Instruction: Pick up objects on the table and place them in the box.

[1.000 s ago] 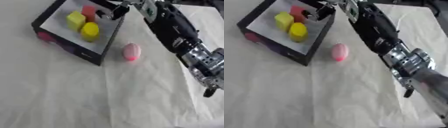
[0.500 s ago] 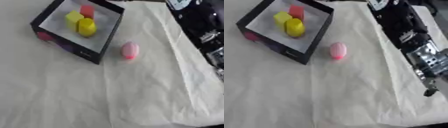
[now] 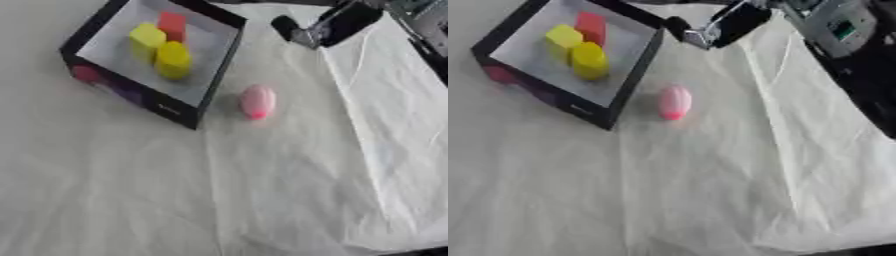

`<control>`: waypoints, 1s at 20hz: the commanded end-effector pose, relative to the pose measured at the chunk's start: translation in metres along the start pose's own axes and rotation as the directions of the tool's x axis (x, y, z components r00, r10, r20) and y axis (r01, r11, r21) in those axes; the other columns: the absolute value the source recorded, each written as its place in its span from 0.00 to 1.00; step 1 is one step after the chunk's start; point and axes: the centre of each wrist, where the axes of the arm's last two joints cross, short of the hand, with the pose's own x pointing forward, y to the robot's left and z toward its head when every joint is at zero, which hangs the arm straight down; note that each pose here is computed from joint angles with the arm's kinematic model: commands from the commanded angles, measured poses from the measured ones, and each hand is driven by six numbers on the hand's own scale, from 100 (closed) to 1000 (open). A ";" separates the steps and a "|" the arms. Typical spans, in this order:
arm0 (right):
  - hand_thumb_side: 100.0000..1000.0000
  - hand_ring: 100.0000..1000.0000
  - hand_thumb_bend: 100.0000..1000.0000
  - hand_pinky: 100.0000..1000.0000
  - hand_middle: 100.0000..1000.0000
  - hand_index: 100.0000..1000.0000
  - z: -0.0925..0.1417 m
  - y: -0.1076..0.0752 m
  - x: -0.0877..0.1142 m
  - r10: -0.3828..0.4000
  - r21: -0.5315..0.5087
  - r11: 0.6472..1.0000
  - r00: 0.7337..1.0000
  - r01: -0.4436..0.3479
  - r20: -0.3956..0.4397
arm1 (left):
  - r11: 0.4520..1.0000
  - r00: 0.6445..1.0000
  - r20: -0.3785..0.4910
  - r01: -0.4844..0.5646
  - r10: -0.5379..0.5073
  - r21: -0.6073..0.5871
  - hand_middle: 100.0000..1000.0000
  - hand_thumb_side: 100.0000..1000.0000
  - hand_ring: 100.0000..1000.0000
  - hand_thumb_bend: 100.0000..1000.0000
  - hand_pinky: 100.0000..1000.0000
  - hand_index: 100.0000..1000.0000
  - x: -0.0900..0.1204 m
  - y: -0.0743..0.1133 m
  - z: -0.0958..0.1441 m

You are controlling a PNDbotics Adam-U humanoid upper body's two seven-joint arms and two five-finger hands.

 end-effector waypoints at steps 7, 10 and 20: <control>0.21 0.93 0.00 0.98 0.74 0.90 -0.005 0.031 0.019 0.040 0.162 0.986 0.999 -0.034 -0.034 | 0.999 0.999 -0.002 0.039 -0.039 -0.016 0.59 0.53 0.60 0.00 0.73 0.71 0.006 0.006 -0.002; 0.20 0.93 0.00 0.98 0.74 0.90 -0.007 0.044 0.019 0.025 0.179 0.984 0.998 -0.016 -0.049 | 0.999 0.999 -0.007 0.040 -0.040 -0.017 0.59 0.53 0.60 0.00 0.73 0.71 0.005 0.006 0.000; 0.17 0.95 0.00 1.00 0.73 0.91 -0.007 0.073 0.013 -0.026 0.183 0.982 0.992 0.049 -0.126 | 0.999 0.999 -0.019 0.044 -0.044 -0.020 0.59 0.53 0.60 0.00 0.73 0.71 0.002 0.007 0.004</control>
